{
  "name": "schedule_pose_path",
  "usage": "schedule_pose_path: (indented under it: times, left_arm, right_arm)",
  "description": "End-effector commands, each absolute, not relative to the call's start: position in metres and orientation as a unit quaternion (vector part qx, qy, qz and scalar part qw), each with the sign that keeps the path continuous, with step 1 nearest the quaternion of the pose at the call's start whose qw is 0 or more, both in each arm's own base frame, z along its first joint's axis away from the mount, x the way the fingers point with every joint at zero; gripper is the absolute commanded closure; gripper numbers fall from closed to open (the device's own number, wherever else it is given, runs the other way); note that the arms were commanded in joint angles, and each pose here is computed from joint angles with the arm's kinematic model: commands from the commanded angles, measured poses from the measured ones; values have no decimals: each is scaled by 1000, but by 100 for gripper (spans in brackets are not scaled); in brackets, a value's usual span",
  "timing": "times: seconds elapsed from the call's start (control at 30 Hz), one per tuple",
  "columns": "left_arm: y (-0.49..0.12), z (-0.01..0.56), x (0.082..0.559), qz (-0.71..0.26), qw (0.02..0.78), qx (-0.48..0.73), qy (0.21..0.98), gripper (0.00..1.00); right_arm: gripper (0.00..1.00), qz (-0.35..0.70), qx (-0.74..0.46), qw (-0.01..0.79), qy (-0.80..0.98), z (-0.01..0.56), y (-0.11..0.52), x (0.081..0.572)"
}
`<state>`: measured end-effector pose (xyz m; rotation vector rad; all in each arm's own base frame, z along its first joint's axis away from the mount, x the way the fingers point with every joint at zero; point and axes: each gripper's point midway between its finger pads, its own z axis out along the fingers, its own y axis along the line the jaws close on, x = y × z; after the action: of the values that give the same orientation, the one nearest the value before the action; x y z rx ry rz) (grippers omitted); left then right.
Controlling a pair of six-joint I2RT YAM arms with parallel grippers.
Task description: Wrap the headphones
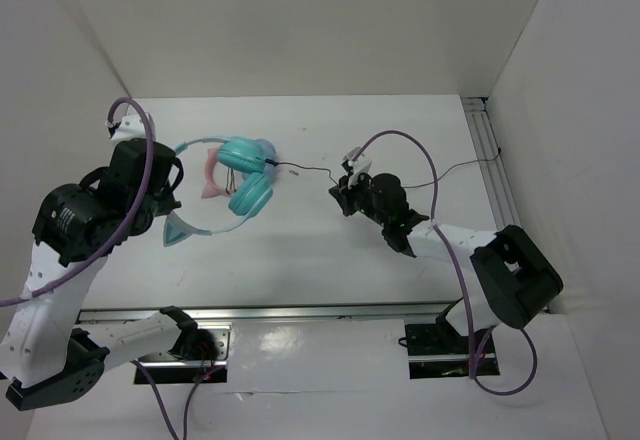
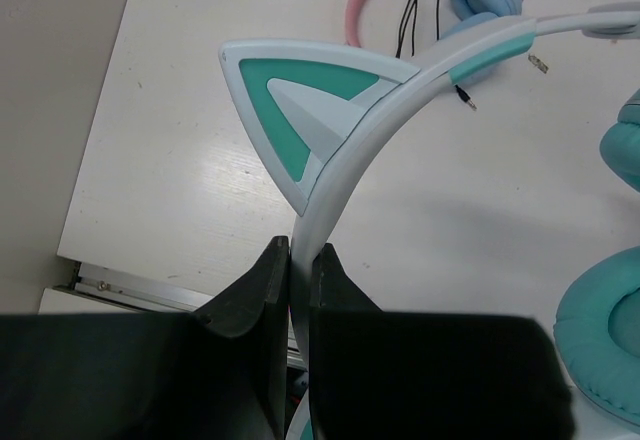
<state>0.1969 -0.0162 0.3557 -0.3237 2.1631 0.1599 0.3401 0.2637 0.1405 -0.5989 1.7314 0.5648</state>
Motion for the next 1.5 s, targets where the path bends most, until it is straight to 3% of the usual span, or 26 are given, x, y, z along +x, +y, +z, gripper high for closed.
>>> schedule_pose_path:
  times: [0.0,0.13,0.27,0.53,0.63,0.8,0.9,1.07,1.47]
  left_arm:
    - [-11,379,205,52,504,-162,847,100]
    - [-10,361,227,107,497,-160,846,100]
    - [-32,320,250,146,441,-94,881,100]
    - [-127,225,276,169,341,93,920,100]
    - [-192,206,254,110,311,224,917,100]
    - [-272,188,172,24,294,423,857,100]
    - [-284,191,145,19,311,455,834,100]
    - [-268,205,140,-12,334,435,836,100]
    - [-274,256,123,-148,396,436,794,100]
  right_arm:
    - [100,254,-234,613,711,171,262,344]
    - [100,218,-185,625,726,186,242,330]
    - [100,175,-142,643,732,216,218,309]
    - [100,186,-207,633,722,287,224,250]
    - [100,160,-199,640,725,300,219,242]
    - [100,156,-205,642,723,303,220,234]
    - [100,137,-221,621,739,282,228,239]
    - [100,134,-212,619,745,272,225,240]
    - [100,254,-317,596,693,277,267,206]
